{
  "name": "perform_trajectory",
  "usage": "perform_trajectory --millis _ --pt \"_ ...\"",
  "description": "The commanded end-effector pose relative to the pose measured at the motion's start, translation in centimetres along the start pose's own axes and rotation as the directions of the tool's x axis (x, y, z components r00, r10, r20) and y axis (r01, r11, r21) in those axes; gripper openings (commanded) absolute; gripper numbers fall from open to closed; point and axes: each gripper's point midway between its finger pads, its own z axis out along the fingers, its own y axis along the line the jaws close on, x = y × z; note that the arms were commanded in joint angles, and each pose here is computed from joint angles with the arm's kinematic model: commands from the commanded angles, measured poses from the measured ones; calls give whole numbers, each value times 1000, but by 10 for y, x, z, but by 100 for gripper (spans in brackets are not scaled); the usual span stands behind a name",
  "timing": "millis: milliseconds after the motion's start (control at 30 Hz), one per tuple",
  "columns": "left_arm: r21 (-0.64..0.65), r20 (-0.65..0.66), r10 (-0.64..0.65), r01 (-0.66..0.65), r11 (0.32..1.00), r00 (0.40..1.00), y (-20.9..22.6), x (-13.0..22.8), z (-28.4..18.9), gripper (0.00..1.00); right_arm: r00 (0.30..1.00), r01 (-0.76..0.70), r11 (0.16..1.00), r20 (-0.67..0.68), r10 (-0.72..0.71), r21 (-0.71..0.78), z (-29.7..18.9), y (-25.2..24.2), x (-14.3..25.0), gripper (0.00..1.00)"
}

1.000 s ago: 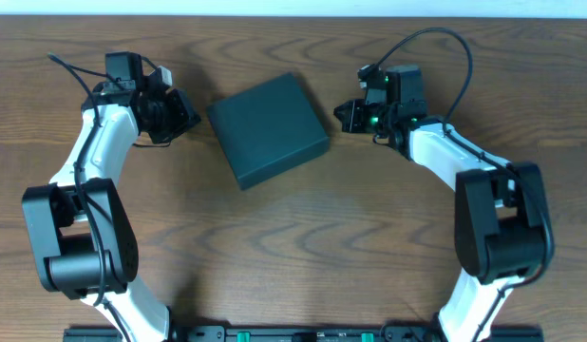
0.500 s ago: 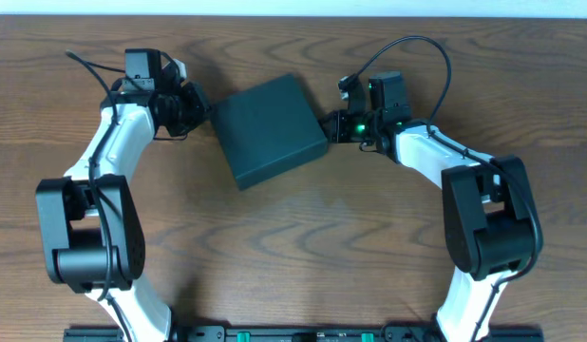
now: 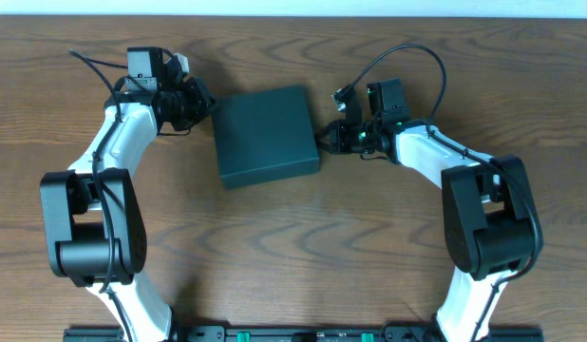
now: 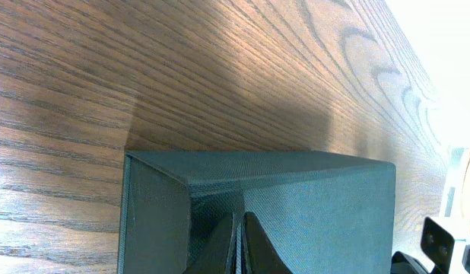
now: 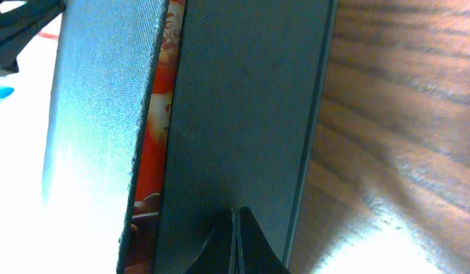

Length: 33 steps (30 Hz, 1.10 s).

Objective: Pack container

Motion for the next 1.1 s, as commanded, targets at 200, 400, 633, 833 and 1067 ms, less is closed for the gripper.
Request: perform_trajectory --millis 200,400,633,833,1067 --pt "-7 -27 -8 8 1000 1000 2 5 11 6 995 18 993 -92 -28 -114 2 20 23 1" --pt "-7 -27 -9 9 1000 1000 2 5 11 6 993 15 993 -114 -29 -117 1 20 29 1" --pt "-7 -27 -9 9 1000 1000 2 5 11 6 993 -1 993 -117 -13 -118 -4 17 30 1" --pt "-8 -26 -8 8 1000 1000 2 5 11 6 991 13 988 -128 -32 -152 -3 24 33 1" --pt "-9 -23 -7 7 1000 1000 2 4 11 6 986 42 983 -150 -69 -178 1 35 40 1"
